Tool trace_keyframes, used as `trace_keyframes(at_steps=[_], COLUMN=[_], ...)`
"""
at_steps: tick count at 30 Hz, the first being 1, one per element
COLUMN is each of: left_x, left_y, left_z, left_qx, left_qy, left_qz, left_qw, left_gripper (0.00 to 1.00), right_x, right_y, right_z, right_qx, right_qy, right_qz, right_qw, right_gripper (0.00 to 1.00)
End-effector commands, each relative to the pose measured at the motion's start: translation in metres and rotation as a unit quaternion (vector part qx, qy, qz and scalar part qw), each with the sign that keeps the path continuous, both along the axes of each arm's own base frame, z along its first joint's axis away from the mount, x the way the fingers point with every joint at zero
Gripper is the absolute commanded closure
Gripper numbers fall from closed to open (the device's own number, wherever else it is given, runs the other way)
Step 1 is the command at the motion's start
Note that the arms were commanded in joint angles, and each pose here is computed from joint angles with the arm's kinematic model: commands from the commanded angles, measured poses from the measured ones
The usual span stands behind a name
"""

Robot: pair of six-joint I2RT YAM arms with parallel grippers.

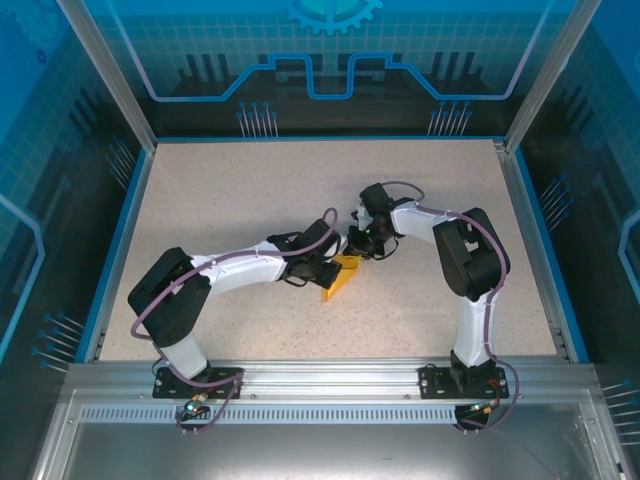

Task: Fold a paper plane with a square sheet of paper (pick it up from the middle)
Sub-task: Third fold the triangle at the center of the table.

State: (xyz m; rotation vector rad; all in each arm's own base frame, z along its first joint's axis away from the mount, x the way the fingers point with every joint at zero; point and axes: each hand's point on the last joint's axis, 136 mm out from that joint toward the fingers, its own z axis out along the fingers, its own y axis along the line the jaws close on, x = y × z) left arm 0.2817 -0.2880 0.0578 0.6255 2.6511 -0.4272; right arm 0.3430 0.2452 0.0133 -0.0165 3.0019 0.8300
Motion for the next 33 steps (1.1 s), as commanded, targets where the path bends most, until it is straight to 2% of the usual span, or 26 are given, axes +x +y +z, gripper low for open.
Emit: trace_keyframes(at_steps=[1,9,33], left_x=[-0.003,-0.006,0.011], left_y=[0.001,0.007,0.015], left_z=[-0.009,-0.026,-0.035], left_qx=[0.001,0.020,0.030], left_qy=[0.016,0.035,0.033], left_qz=[-0.015,-0.008,0.005], left_qw=[1.000,0.999,0.999], left_gripper=[1.00,1.00,0.98], right_x=[-0.015,-0.013,-0.016], right_y=[-0.005,-0.004,-0.006], right_z=[-0.014,-0.011,-0.011], right_qx=[-0.025,-0.023,-0.025], right_qy=[0.028,0.026,0.028], right_qz=[0.006,0.002,-0.003], right_qw=[0.999,0.999,0.999], right_gripper=[0.82,0.81,0.81])
